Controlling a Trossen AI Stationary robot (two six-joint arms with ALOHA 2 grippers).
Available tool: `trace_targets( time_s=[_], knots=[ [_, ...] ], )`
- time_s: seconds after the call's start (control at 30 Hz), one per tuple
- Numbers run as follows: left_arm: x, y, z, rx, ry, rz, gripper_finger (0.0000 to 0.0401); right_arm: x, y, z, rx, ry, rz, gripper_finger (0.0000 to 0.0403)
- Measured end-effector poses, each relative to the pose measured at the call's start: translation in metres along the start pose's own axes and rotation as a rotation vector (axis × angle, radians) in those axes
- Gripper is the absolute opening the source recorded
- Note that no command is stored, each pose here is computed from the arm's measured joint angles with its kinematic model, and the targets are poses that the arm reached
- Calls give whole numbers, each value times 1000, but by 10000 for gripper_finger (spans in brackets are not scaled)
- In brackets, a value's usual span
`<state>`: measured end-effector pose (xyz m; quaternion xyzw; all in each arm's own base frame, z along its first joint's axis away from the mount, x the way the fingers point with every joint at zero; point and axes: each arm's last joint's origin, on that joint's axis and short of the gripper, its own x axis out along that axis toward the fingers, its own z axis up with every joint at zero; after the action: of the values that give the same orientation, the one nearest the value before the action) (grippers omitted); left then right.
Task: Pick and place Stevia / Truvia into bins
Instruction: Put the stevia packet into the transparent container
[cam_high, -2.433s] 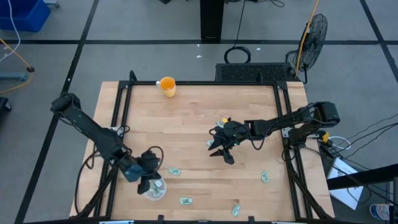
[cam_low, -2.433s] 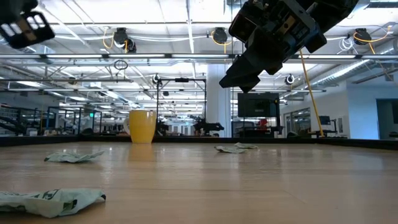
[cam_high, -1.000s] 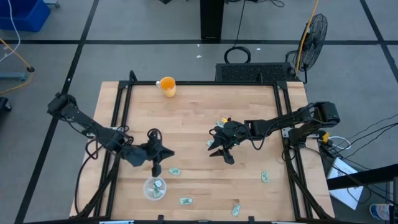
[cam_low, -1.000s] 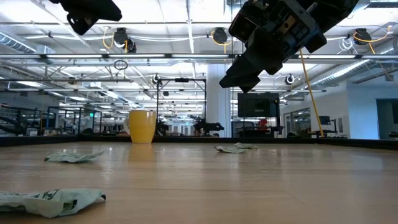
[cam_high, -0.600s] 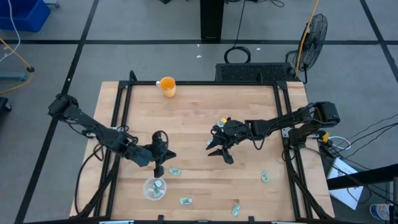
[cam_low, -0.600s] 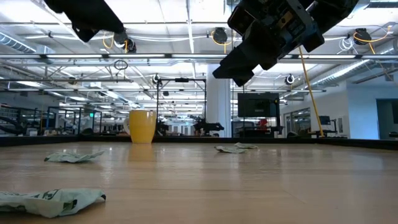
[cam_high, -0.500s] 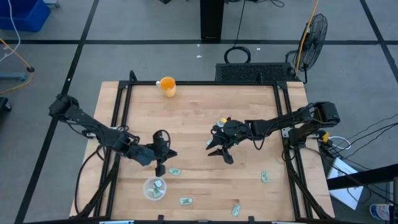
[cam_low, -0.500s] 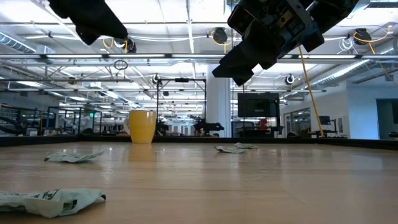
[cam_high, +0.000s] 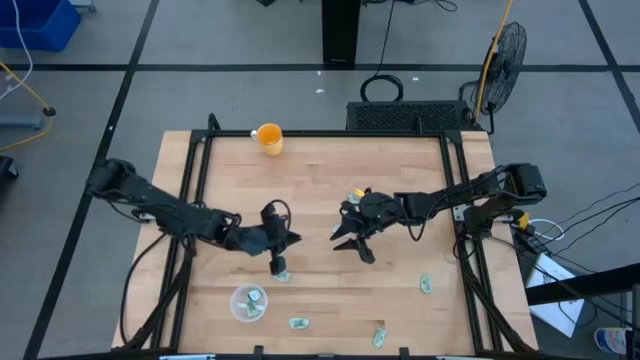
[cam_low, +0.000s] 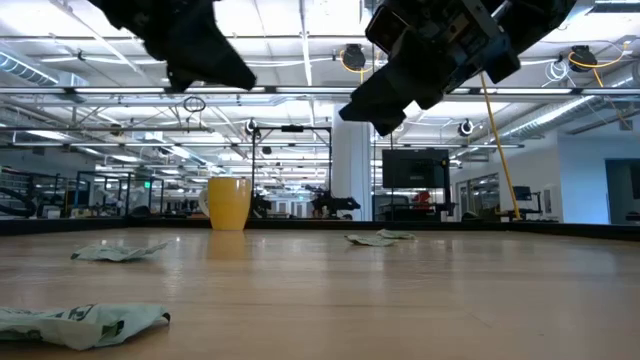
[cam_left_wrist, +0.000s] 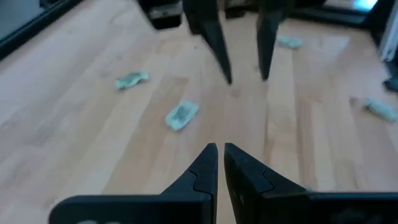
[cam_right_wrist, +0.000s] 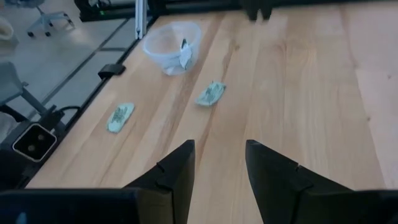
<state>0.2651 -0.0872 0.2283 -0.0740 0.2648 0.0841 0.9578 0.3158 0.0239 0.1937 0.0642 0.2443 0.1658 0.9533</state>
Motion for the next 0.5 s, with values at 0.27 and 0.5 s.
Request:
trace_targets(
  time_s=[0.27,0.5],
  knots=[
    [21,6,1,-8,3,-52,33,-1,1,11,-37,-110,7,134],
    [36,7,-7,-4,40,-43,33,-1,1,13,-3,-126,6,134]
  ],
)
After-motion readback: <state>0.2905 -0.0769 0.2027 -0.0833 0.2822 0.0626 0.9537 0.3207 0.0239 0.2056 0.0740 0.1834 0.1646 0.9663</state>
